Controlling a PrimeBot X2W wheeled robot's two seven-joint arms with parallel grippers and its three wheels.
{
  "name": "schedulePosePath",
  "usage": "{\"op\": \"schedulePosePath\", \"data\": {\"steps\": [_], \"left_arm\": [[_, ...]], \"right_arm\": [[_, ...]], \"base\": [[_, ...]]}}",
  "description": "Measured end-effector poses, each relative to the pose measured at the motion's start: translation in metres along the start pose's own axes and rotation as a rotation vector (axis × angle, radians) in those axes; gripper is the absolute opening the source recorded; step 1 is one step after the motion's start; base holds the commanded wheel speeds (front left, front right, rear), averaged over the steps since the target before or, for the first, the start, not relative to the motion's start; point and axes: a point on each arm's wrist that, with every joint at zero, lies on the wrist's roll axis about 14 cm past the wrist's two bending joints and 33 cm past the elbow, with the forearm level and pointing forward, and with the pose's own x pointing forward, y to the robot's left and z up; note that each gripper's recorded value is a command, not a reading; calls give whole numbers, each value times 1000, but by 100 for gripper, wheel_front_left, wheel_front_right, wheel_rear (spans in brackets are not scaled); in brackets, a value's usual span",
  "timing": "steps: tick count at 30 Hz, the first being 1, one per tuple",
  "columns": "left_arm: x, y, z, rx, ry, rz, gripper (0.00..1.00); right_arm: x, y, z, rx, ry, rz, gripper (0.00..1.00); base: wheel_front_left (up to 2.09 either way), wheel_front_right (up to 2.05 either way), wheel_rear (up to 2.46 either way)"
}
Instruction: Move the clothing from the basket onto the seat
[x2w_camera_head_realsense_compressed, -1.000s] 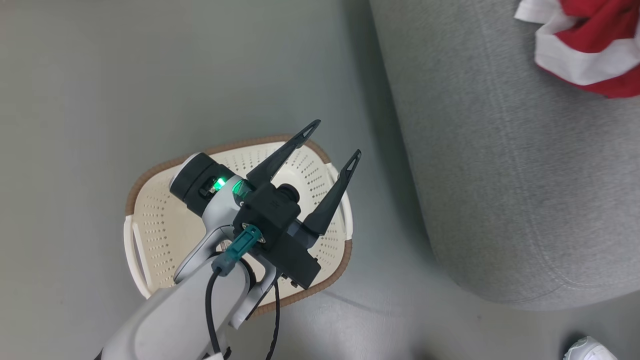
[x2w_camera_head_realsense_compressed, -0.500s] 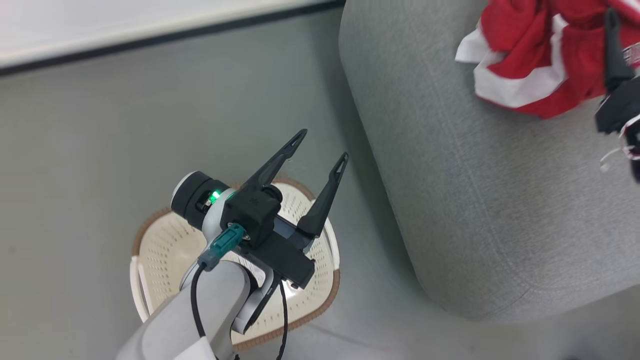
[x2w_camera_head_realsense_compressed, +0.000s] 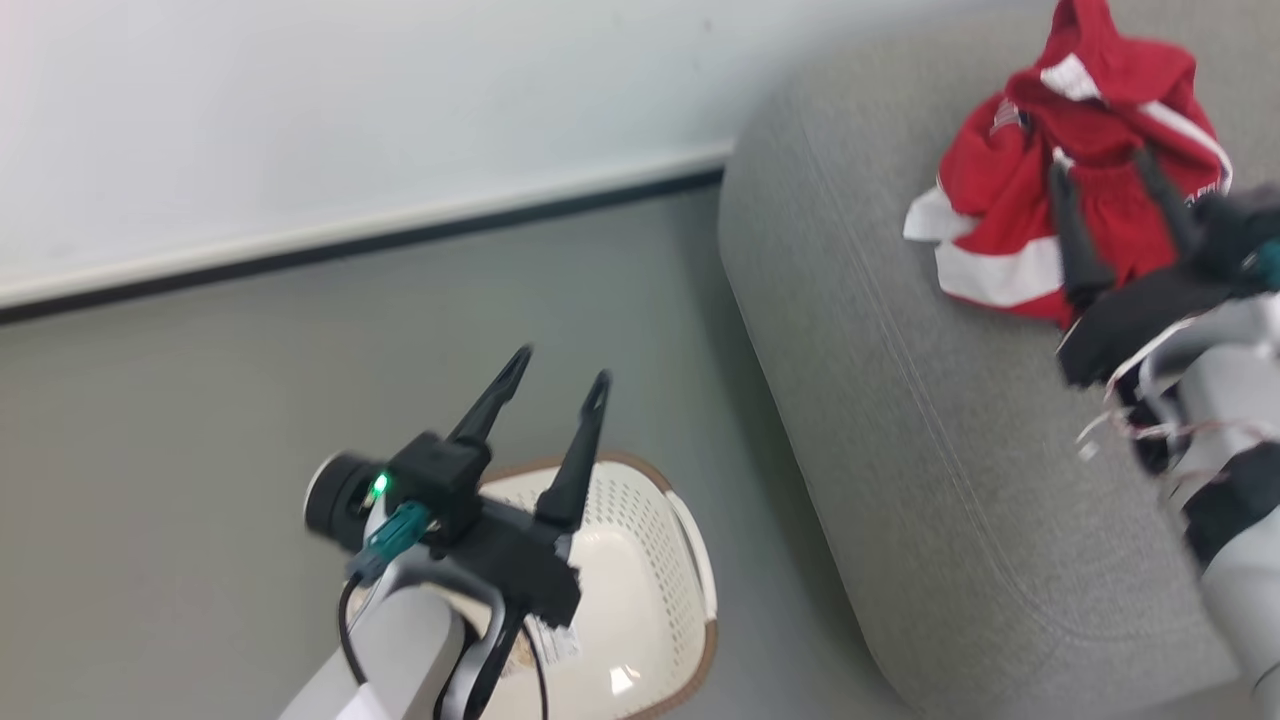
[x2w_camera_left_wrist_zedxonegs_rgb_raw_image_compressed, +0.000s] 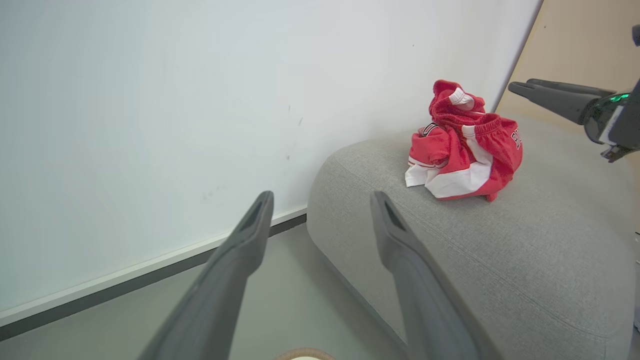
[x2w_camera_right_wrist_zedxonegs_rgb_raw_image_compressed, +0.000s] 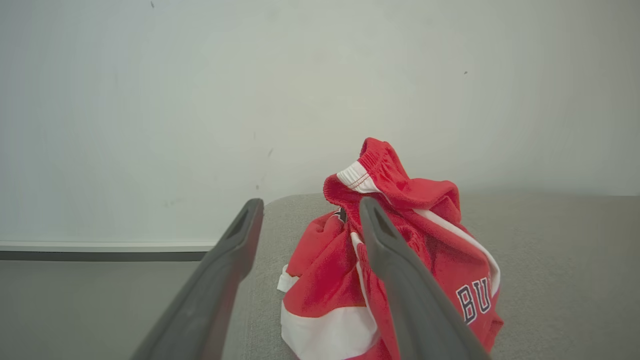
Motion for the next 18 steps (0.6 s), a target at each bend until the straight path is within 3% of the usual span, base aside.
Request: {"op": "schedulePosePath", "data": {"steps": [5,18], "left_arm": [[-35,26,12,14,-20,132,100],[-124,72,27,61,-55,366,100]], "right_arm": [[-22,39,2,75,-27,68,100],[-79,96,1,196,-82,111,100]], "base": [[0,0,0],[0,0,0]]}}
